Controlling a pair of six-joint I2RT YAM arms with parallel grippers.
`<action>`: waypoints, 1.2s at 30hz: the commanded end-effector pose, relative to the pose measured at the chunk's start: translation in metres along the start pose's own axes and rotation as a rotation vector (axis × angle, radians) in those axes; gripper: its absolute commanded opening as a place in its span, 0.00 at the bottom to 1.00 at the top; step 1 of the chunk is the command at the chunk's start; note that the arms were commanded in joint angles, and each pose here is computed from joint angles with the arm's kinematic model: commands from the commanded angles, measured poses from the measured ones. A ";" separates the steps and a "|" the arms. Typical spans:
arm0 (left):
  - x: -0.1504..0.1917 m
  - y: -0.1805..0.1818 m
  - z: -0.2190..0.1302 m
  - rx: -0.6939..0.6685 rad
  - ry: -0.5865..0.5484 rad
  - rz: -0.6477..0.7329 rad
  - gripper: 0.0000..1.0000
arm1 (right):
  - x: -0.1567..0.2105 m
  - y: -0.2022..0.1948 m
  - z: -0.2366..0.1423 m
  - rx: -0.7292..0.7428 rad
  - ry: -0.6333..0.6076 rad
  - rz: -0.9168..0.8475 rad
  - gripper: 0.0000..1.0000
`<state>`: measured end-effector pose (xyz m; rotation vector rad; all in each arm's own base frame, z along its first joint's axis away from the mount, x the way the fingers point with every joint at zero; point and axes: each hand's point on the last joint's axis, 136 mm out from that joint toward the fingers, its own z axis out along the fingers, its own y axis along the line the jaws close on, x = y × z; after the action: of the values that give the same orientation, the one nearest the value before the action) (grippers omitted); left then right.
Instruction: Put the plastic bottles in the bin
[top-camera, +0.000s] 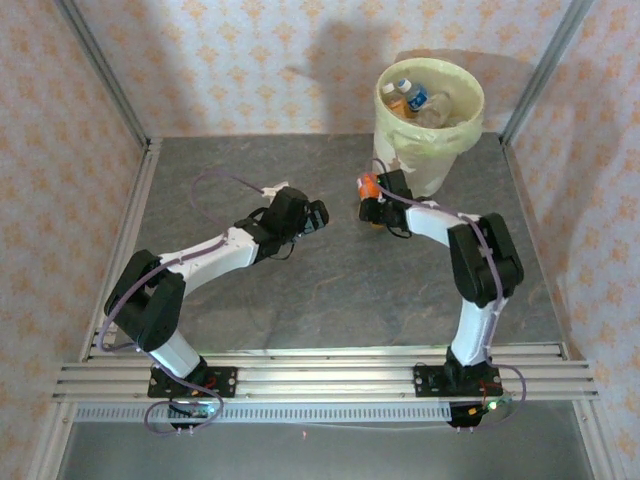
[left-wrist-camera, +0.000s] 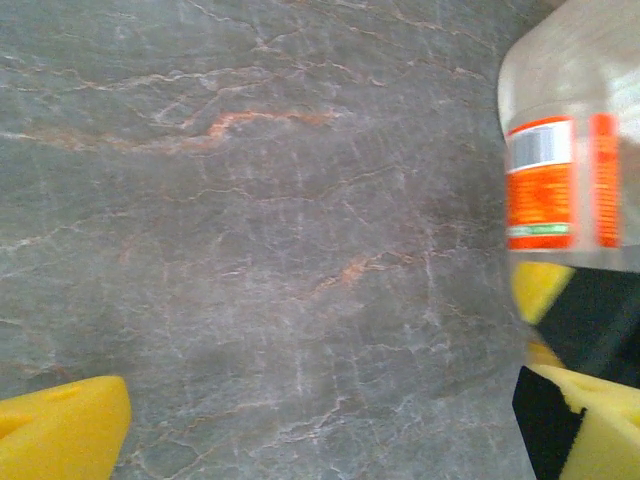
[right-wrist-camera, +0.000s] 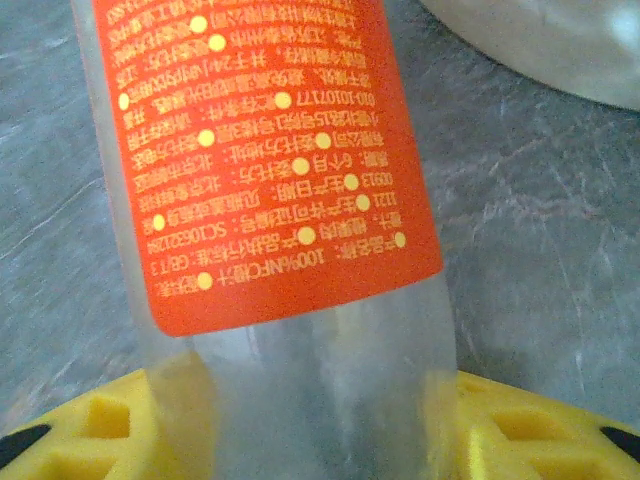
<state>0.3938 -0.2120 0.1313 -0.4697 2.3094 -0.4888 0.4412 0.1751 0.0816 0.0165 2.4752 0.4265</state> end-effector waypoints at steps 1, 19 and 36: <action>-0.022 0.004 -0.017 -0.003 -0.085 -0.039 1.00 | -0.036 0.045 -0.061 -0.185 -0.115 -0.125 0.35; -0.043 0.040 -0.049 -0.077 -0.171 -0.080 1.00 | -0.259 -0.026 -0.240 0.038 -0.434 -0.444 0.36; -0.046 0.078 -0.078 -0.157 -0.239 -0.125 1.00 | -0.324 -0.071 -0.237 0.225 -0.550 -0.533 0.88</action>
<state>0.3594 -0.1217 0.1745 -0.6713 2.1195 -0.3483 0.5802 0.0107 0.3838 -0.4290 1.9615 -0.0220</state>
